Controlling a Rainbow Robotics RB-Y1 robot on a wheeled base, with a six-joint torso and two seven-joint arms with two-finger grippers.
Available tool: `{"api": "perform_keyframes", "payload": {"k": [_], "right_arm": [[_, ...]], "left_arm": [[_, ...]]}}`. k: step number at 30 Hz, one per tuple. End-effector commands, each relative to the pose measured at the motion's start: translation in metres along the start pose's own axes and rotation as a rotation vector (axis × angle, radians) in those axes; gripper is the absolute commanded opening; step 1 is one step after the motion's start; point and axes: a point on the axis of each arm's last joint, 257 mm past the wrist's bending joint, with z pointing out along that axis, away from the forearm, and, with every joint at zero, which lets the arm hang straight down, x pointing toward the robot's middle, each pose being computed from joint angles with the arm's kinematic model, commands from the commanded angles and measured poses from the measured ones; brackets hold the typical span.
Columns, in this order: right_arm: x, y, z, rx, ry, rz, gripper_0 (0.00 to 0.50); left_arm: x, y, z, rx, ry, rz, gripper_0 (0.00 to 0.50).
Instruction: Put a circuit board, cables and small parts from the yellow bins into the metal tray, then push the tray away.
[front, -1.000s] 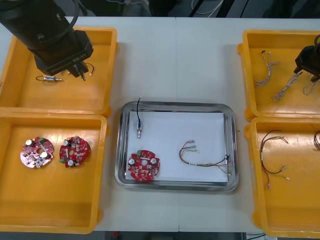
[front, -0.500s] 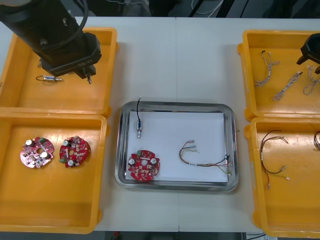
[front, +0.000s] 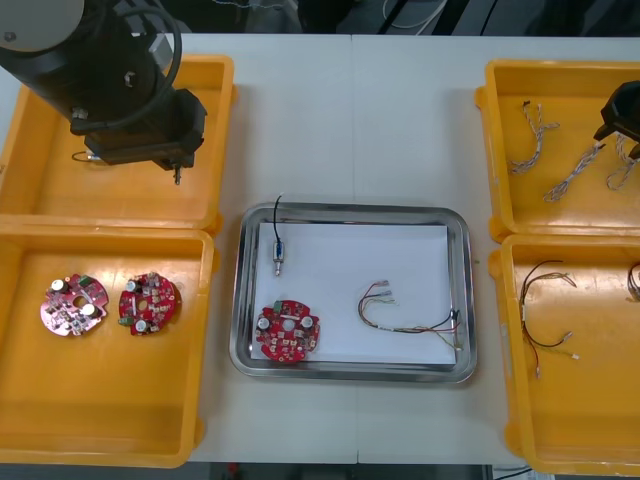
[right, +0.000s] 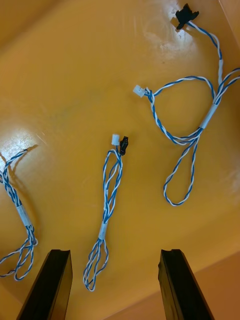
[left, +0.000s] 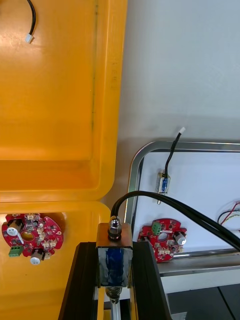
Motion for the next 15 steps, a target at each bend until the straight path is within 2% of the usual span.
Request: {"api": "perform_keyframes", "payload": {"k": [1,7,15], "right_arm": [[-0.003,0.012,0.000,-0.046,-0.011,0.119,0.500],[0.009,0.018,0.019,-0.052,0.000,0.186,0.500],[0.029,0.013,0.045,-0.037,0.018,0.200,0.500]], "left_arm": [[0.002,0.017,-0.004,-0.048,-0.024,0.045,0.000],[0.001,0.017,-0.004,-0.052,-0.031,0.100,0.000],[-0.002,0.017,-0.001,-0.064,-0.044,0.116,0.000]]}}
